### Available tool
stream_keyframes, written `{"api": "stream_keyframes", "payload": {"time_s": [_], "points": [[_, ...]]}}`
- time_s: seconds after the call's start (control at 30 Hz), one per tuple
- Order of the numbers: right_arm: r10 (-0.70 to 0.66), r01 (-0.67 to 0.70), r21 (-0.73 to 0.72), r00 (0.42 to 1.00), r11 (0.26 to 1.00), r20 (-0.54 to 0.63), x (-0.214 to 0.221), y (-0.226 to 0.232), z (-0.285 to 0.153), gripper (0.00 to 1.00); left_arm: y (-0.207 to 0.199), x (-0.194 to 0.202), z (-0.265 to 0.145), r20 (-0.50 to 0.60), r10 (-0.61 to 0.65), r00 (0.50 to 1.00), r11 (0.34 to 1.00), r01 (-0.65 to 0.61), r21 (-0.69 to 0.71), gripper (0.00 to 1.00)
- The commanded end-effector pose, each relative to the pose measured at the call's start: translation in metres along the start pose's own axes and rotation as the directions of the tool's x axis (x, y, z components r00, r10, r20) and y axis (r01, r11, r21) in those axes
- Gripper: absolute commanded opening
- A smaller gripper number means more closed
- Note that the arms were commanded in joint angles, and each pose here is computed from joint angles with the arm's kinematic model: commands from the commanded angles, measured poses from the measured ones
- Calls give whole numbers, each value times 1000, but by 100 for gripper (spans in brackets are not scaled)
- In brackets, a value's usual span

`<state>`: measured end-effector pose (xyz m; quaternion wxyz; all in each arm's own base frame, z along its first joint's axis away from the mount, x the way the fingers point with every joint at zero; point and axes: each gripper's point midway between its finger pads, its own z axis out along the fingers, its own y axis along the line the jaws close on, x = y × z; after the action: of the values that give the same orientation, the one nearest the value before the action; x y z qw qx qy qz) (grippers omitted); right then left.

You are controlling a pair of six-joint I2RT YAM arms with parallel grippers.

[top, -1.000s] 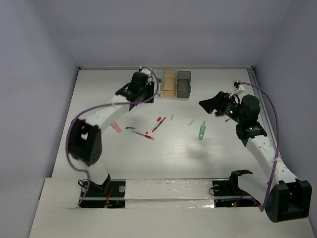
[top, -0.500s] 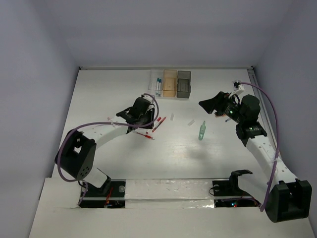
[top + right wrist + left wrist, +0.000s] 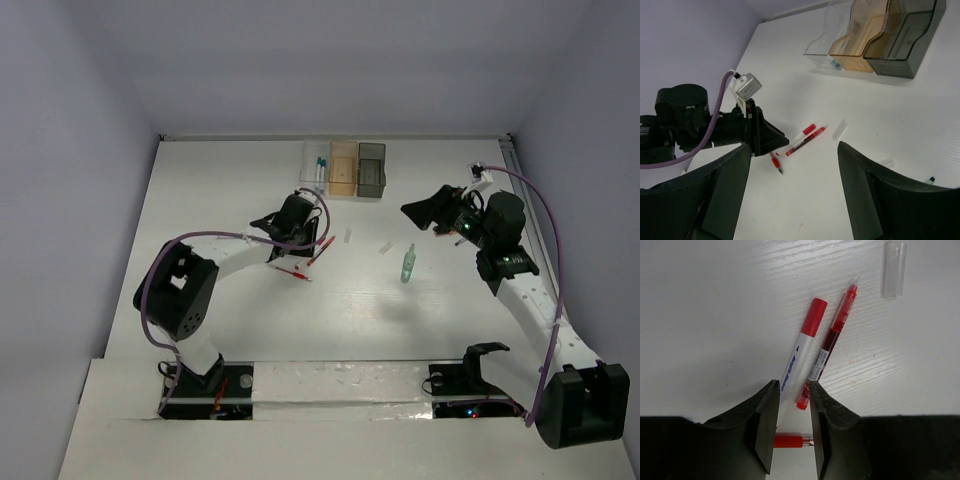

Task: Sort the stationery into containers
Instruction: Pick up the pen from the center of the board.

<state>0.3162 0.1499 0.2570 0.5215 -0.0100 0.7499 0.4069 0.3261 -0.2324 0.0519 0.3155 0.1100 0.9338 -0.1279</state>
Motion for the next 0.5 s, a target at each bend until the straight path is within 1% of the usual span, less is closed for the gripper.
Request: {"api": "stream_keyframes", "payload": {"time_s": [0.0,0.27,0.47], "points": [[-31,33,-50,999,998,27,-8,12,1,75,-7,-23,1,55,16,998,1000,-16,7,27],[-33,34,-50,999,998,27,-8,12,1,75,1,-14,18,20,25,1000,999,-24,-35,26],[-30,32,-50,999,998,26,-7,11,2,75,8,-8,28,-1,31,1000,997,-31,-71,23]]}}
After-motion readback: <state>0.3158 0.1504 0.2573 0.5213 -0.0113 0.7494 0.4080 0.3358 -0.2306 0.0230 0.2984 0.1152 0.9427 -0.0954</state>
